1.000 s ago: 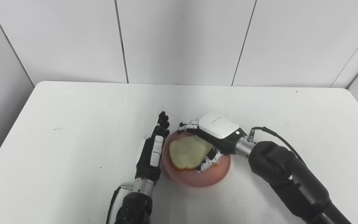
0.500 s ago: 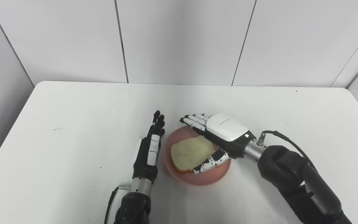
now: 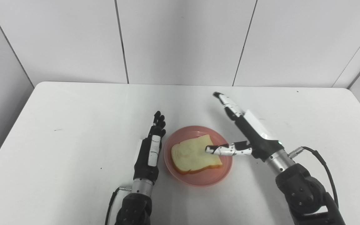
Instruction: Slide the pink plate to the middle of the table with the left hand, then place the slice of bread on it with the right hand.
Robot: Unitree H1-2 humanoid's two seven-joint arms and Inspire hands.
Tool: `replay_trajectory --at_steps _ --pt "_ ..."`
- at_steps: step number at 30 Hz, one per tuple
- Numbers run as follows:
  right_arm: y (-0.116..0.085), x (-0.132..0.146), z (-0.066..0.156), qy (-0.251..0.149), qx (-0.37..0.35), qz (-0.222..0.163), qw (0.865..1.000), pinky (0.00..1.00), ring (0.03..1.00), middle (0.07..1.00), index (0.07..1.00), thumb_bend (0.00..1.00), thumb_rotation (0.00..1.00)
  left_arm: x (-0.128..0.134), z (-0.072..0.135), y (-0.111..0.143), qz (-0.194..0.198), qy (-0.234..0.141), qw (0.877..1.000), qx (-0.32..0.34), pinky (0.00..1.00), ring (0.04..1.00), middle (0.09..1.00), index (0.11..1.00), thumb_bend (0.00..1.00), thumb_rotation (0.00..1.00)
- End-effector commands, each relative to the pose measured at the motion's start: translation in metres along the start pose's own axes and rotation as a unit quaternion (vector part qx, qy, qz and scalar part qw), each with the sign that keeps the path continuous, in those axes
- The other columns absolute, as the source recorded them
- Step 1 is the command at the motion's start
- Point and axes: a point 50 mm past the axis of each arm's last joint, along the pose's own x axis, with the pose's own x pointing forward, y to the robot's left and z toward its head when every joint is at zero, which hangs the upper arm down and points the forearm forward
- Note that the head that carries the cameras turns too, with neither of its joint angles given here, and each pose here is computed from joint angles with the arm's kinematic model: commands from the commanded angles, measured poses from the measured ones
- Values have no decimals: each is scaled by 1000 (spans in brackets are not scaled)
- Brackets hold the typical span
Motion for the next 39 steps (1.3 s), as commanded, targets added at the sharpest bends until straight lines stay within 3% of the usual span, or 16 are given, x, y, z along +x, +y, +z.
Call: replay_trajectory --at_steps 1,5,12,19,22,39 --pt "-5 -1 4 -29 34 -43 998 964 1000 1000 1000 724 748 0 11 -1 0 -35 999 10 1000 1000 993 983 759 1000" --pt "11 -11 -3 4 128 -73 989 984 1000 1000 1000 741 891 -4 13 2 3 -33 999 10 1000 1000 1000 988 770 1000" --pt "30 -20 -12 6 244 -122 962 1000 1000 1000 1000 750 992 -9 15 8 0 -27 1000 14 1000 1000 1000 1000 790 1000" --pt "45 -27 -14 18 357 -153 921 1000 1000 1000 1000 689 985 -12 17 16 -9 -25 1000 11 1000 1000 1000 1000 810 1000" --pt "53 -31 -16 30 377 -159 912 1000 1000 1000 1000 695 987 -11 16 21 -8 -24 1000 15 1000 1000 1000 1000 815 1000" --pt "75 -38 -25 52 375 -181 908 1000 1000 1000 1000 690 951 -11 14 33 -22 -7 1000 15 1000 1000 1000 1000 824 1000"
